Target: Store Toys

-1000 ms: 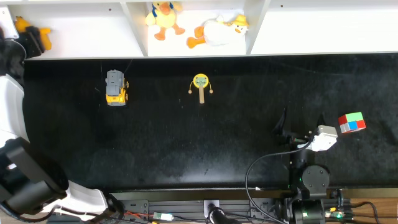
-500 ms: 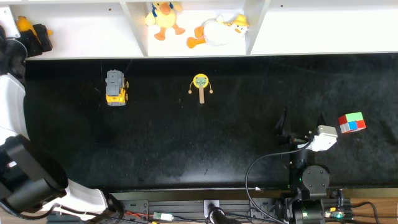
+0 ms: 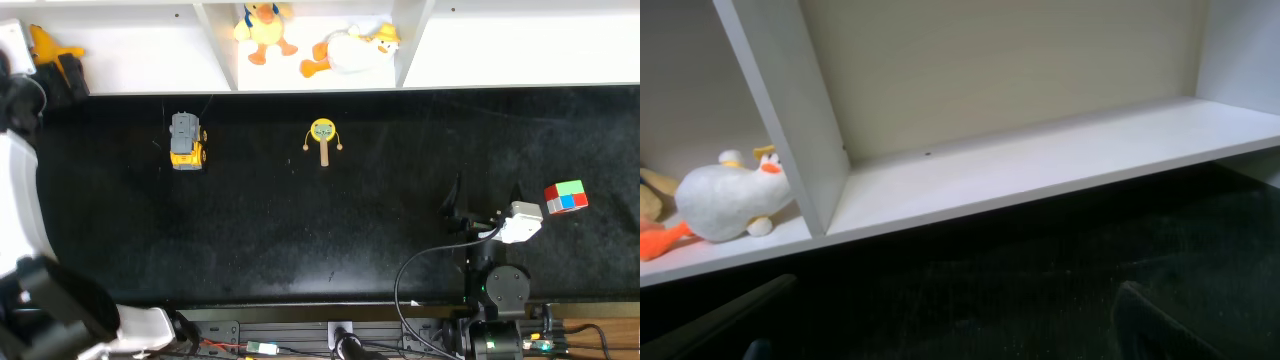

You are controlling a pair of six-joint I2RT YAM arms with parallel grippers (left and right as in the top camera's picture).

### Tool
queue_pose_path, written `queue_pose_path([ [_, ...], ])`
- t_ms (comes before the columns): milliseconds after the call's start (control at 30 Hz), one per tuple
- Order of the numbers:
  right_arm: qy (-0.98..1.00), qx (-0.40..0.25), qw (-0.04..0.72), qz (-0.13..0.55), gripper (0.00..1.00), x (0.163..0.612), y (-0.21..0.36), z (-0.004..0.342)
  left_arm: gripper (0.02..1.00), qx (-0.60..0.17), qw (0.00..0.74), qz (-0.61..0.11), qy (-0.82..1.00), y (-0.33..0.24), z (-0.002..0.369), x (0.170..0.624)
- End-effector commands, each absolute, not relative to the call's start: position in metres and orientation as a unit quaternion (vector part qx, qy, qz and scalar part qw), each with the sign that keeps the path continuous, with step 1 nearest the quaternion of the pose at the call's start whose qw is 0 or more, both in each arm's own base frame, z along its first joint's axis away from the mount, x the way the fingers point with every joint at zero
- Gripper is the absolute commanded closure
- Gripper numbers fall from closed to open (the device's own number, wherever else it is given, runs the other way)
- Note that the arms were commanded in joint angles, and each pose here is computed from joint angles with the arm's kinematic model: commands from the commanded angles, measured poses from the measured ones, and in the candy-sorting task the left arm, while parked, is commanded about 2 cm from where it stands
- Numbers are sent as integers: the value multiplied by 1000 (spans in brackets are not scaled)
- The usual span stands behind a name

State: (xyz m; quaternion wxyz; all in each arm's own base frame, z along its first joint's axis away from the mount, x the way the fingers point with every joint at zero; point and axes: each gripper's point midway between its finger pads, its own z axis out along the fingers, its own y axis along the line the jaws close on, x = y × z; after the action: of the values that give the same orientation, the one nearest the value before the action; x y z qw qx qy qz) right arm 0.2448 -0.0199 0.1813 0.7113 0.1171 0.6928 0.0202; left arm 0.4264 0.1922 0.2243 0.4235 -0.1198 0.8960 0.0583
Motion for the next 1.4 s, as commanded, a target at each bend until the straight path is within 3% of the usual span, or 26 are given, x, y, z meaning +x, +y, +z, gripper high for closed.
queue_pose_path([
  [33,693,119,710,21,5,245,-20,177,20,-119,428,91,891,181,237,388],
  [267,693,119,710,21,7,245,-20,177,20,-139,405,44,903,131,195,317],
  [500,693,119,710,21,7,245,-20,177,20,-70,301,-19,951,56,142,287],
  [733,693,119,710,21,5,245,-20,177,20,2,277,-18,961,11,129,294],
  [967,693,119,710,21,5,245,-20,177,20,-3,242,-31,970,3,104,302],
  [1400,693,119,710,21,5,245,-20,177,20,7,267,-27,963,5,88,337],
])
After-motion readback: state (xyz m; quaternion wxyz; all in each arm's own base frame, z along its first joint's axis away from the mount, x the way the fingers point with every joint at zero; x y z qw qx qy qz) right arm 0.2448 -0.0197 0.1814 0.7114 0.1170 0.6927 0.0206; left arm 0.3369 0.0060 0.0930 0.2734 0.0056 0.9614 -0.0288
